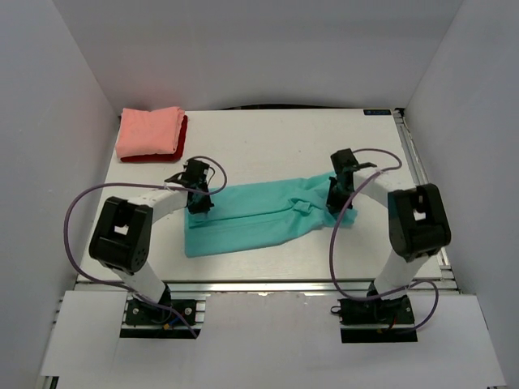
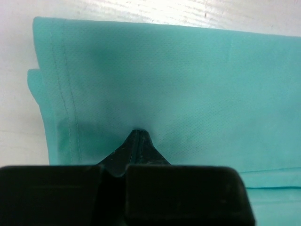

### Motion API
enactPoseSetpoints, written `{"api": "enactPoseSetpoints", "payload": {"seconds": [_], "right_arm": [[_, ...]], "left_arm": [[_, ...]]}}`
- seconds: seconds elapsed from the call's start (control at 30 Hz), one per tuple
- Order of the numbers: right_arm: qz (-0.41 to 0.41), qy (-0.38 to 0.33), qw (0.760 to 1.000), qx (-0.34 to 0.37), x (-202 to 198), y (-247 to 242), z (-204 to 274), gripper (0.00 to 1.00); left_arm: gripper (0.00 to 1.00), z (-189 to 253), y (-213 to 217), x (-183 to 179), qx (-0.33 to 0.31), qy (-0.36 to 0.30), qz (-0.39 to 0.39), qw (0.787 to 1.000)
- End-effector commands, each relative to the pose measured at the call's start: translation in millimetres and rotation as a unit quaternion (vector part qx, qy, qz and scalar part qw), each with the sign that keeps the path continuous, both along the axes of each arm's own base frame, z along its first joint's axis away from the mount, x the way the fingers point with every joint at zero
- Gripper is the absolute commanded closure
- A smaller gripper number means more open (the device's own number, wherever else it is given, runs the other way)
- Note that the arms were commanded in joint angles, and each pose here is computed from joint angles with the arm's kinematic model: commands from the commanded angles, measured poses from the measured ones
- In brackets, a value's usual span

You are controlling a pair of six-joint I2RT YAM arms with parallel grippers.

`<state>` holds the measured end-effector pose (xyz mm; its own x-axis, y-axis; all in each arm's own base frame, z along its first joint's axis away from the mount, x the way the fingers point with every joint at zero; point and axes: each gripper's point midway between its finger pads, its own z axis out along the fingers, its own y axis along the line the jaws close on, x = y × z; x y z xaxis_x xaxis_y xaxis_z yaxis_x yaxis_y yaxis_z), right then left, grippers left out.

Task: Fold and stack the t-shirts
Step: Rotate the tshirt 90 degrees

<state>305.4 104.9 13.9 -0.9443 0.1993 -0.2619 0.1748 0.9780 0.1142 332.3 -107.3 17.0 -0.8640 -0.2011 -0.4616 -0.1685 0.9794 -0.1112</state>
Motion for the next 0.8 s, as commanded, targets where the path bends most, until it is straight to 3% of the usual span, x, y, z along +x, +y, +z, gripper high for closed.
{"api": "enactPoseSetpoints", "payload": {"seconds": [0.0,0.53,0.77], "right_arm": [[0.022,-0.001,0.999,-0.038,27.8,-4.1,-32.4,1.00],[0.090,-0.042,0.995,-0.010,156.5,44.2,-27.4,1.00],[0.136,-0.071,0.988,0.014,192.4,75.0,-21.1,1.00]], "left_arm": [[1.00,-24.5,11.4,-55.4,0.021,0.089,0.013,0.996],[1.00,6.5,-44.2,-95.9,-0.044,0.045,0.024,0.998],[1.00,0.3,-112.7,-117.7,-0.061,0.041,-0.022,0.997]]}}
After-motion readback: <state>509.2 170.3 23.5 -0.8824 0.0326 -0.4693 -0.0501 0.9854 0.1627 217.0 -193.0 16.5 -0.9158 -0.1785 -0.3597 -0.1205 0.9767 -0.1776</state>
